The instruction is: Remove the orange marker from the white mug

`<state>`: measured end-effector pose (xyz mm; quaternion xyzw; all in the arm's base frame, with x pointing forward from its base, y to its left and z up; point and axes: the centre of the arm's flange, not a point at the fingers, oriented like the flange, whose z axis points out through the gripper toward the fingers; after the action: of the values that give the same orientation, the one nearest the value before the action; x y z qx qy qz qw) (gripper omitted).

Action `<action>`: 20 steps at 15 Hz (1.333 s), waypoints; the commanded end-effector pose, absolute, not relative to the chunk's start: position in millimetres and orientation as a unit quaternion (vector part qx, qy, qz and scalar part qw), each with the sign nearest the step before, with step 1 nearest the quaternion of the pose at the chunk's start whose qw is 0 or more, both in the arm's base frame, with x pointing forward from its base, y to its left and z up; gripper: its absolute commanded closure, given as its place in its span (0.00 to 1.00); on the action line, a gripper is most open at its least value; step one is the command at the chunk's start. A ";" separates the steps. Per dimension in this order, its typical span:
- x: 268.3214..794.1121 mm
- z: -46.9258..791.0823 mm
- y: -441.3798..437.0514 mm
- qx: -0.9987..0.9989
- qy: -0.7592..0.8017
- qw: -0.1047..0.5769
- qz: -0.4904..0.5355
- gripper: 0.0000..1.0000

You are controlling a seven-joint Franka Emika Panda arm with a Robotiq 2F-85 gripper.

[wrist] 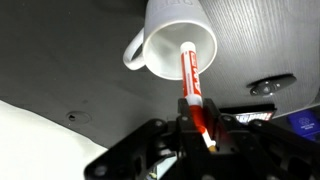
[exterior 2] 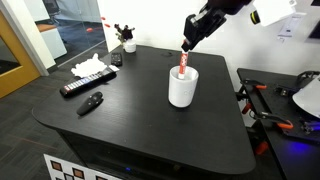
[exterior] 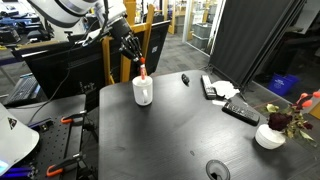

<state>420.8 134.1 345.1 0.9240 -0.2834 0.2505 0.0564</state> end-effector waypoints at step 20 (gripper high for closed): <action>467.0 394.5 -15.2 0.920 -0.335 0.035 0.200 0.95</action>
<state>448.7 -4.1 399.1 0.9080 -0.3514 0.2210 0.0565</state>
